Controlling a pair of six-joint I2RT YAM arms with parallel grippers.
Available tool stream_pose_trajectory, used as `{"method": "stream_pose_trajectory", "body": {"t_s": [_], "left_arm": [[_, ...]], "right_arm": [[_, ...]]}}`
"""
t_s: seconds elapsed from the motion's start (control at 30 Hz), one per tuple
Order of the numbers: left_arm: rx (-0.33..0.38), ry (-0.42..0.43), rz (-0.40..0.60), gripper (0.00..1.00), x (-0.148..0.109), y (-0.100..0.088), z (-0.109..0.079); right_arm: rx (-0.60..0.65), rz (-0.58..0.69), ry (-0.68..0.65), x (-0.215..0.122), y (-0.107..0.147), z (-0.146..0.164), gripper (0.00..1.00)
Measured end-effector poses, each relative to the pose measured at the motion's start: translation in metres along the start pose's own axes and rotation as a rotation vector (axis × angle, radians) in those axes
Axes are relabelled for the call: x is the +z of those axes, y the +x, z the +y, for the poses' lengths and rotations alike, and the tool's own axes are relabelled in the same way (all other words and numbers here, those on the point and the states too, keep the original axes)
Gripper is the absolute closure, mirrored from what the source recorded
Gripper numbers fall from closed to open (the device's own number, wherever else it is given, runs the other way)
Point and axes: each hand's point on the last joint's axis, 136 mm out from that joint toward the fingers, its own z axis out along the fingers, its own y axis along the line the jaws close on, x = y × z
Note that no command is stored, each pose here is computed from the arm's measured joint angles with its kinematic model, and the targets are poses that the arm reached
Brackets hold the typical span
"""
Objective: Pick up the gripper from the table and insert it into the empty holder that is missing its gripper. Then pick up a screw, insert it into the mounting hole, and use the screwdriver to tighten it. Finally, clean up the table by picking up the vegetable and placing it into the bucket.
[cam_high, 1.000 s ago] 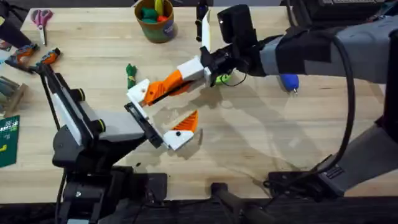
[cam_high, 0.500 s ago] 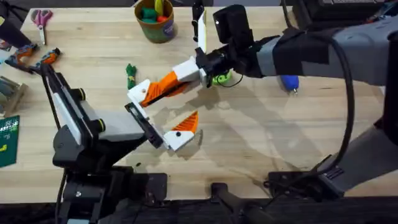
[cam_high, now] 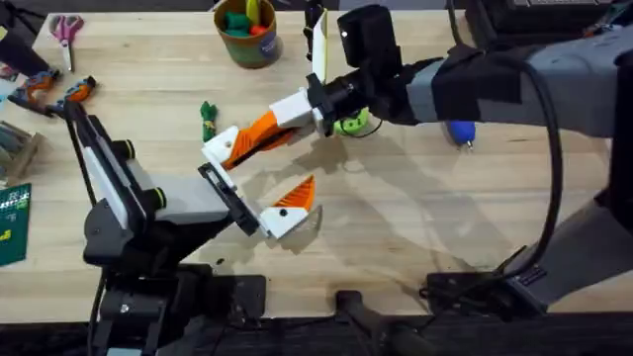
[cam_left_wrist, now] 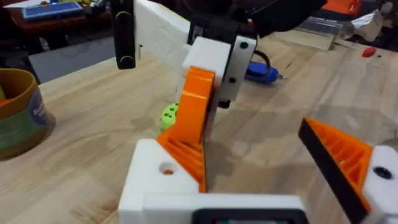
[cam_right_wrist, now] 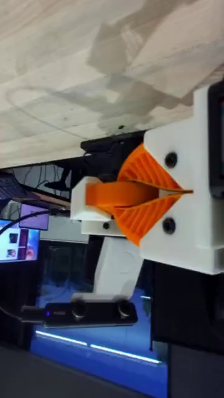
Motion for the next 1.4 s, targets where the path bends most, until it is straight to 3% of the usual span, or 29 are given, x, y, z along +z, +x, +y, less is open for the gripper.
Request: {"method": "stream_pose_trajectory", "body": {"t_s": [1.4], "left_arm": [[-0.043,-0.059,0.004,0.014,-0.001,0.001,0.011]], "right_arm": [[0.090,-0.096,0.085,0.013,-0.016,-0.005,0.992]]}}
